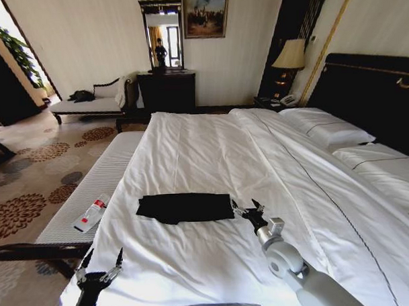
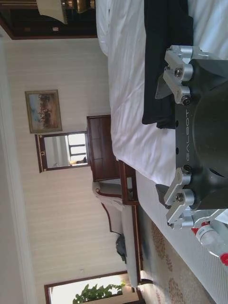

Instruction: Fold the clothes on the bed.

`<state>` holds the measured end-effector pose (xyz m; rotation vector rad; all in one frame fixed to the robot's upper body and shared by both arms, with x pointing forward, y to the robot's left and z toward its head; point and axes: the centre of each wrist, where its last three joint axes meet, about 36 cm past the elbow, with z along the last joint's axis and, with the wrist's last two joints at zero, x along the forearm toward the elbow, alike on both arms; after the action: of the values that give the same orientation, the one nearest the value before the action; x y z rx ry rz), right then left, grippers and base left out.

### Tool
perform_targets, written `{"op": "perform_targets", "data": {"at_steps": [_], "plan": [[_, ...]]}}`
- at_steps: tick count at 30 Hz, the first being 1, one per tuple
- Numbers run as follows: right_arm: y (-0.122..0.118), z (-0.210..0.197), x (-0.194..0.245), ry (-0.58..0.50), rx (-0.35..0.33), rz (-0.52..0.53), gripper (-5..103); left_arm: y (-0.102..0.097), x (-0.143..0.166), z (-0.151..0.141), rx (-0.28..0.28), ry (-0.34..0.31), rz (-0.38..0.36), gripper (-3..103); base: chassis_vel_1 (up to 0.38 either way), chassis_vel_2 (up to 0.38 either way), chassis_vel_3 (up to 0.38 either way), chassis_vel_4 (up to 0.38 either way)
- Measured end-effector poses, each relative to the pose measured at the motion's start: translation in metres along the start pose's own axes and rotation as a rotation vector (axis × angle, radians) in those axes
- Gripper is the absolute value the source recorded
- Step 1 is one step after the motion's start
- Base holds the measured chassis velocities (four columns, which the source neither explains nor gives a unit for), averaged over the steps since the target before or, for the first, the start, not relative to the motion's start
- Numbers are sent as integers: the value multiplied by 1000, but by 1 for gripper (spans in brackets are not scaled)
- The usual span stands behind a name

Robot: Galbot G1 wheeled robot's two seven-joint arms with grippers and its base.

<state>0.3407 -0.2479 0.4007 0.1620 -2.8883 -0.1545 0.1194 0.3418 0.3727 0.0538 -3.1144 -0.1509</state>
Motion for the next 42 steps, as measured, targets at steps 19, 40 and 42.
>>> {"op": "perform_targets", "data": {"at_steps": [19,40,42], "plan": [[-40,26,-112,-138,438,-134,100,1,-2,1,-4,1,-4,100,0,0,0,0],[-24,86,-143,-348,804,-540,100,1,-2,2,-2,3,-4,100,0,0,0,0],[-23,92,-134,-360,830,-568,100,1,-2,2,-2,3,-4,100,0,0,0,0]]}}
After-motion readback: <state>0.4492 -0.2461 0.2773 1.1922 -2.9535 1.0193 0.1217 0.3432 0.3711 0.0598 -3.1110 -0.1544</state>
